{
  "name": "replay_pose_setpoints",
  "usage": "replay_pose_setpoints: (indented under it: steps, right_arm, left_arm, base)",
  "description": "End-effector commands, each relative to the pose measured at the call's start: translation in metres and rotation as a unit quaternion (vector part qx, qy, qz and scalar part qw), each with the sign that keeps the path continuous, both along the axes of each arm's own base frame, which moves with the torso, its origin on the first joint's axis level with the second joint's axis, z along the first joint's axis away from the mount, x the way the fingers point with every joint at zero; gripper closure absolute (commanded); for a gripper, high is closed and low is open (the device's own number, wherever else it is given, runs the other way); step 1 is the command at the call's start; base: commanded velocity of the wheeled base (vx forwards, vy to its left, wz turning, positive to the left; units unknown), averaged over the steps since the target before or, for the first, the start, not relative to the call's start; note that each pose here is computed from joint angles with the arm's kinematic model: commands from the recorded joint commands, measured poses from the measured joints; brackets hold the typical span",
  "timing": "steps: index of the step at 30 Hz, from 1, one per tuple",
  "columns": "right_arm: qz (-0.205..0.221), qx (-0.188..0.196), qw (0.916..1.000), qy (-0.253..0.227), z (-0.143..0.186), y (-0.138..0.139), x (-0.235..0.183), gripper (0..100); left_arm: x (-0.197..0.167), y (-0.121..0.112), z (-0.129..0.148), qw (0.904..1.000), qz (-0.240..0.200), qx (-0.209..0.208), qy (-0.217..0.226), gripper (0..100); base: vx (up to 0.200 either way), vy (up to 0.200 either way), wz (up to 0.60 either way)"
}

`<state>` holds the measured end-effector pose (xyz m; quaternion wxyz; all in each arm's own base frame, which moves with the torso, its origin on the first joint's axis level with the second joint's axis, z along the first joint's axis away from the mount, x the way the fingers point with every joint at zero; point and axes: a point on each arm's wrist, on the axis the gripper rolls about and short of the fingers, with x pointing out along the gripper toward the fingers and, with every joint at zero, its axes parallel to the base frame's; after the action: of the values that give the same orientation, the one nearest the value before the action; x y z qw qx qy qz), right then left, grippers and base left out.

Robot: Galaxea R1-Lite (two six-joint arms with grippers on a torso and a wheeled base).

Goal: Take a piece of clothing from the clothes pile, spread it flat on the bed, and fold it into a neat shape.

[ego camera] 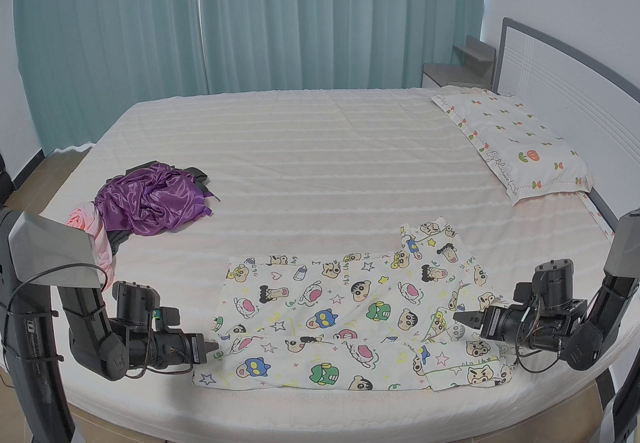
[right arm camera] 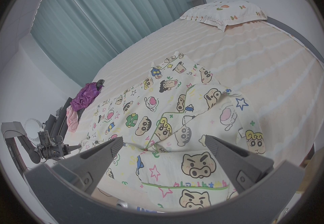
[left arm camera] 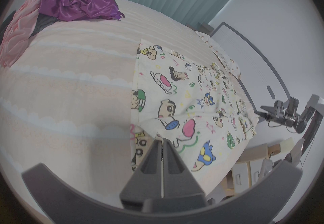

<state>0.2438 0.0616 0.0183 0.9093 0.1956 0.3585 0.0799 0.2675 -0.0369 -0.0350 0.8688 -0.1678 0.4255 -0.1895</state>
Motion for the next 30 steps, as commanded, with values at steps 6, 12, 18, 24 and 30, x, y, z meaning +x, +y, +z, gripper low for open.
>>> replay_pose_setpoints:
  steps: [6, 12, 18, 24, 30]
  right_arm:
    - [0.014, -0.037, 0.9992, 0.003, -0.005, -0.009, -0.003, 0]
    - [0.036, -0.051, 0.9979, 0.017, -0.013, -0.029, -0.003, 0]
    - [0.090, -0.045, 0.9941, 0.041, -0.026, -0.051, -0.010, 0]
    - [0.111, -0.035, 0.9914, 0.059, -0.038, -0.053, -0.010, 0]
    - [0.124, -0.008, 0.9896, 0.074, -0.051, -0.058, -0.006, 0]
  left_arm:
    - [-0.012, 0.002, 0.002, 0.9998, 0.003, 0.018, 0.011, 100]
    - [-0.014, 0.003, 0.001, 0.9996, 0.006, 0.020, 0.021, 100]
    - [-0.011, 0.003, 0.003, 0.9997, 0.009, 0.019, 0.013, 100]
    - [-0.010, 0.003, 0.003, 0.9997, 0.008, 0.019, 0.011, 100]
    - [-0.005, 0.003, 0.002, 0.9998, 0.008, 0.018, 0.007, 100]
  base:
    - [0.000, 0.000, 0.00]
    - [0.000, 0.000, 0.00]
    - [0.000, 0.000, 0.00]
    - [0.000, 0.000, 0.00]
    - [0.000, 0.000, 0.00]
